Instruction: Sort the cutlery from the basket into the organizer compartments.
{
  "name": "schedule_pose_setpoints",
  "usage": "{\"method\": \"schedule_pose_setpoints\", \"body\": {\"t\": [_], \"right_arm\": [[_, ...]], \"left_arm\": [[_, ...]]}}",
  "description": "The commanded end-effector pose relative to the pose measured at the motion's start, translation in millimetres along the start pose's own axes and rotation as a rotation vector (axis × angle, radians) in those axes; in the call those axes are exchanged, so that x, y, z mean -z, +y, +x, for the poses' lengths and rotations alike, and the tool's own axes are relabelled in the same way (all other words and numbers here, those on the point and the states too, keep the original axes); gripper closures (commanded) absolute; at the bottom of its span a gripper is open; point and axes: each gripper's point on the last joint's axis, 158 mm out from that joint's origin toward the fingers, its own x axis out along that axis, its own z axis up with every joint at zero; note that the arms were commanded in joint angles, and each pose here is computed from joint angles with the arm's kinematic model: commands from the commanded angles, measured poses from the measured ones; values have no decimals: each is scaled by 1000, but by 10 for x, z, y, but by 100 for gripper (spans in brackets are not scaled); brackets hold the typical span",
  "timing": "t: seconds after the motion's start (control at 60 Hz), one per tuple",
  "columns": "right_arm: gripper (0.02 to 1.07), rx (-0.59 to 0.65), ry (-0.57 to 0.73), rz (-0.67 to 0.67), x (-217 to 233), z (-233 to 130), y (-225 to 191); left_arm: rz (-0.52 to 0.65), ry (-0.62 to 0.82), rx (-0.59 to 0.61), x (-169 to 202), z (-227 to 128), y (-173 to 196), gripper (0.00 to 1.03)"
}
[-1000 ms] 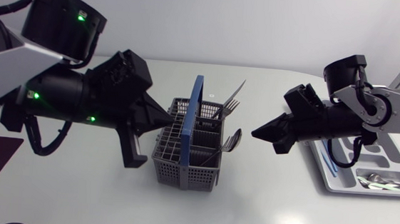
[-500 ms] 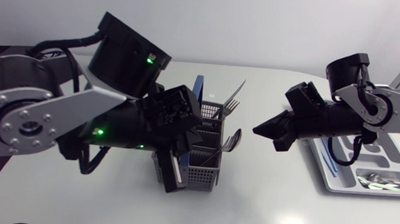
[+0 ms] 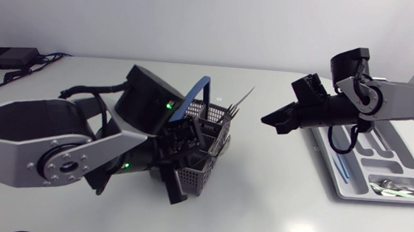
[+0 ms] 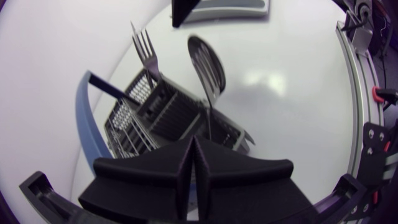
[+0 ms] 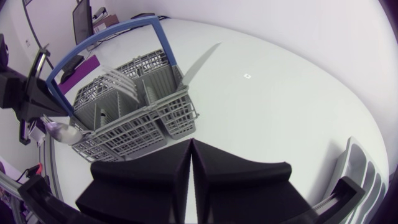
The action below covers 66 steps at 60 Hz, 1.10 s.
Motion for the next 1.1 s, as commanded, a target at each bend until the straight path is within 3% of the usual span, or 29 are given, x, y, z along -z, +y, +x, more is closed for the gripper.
{"method": "schedule_pose_setpoints", "body": {"t": [0.0,0.45,0.717,0.9,1.083], "right_arm": [[98,8,-9,64,-62,100,-168],[98,-35,-17,203,-261,497,-425],[98,-87,2,294,-257,766,-446],[98,-142,35,341,-269,949,-390],[98,-225,87,411,-269,1190,-357]], "left_arm": [[-4,56,-19,305,-37,48,100],[-64,1,-77,642,-575,163,100],[-222,18,-69,1079,-514,406,100],[-351,52,52,1234,-316,420,100],[-400,96,118,1329,-111,400,100]]}}
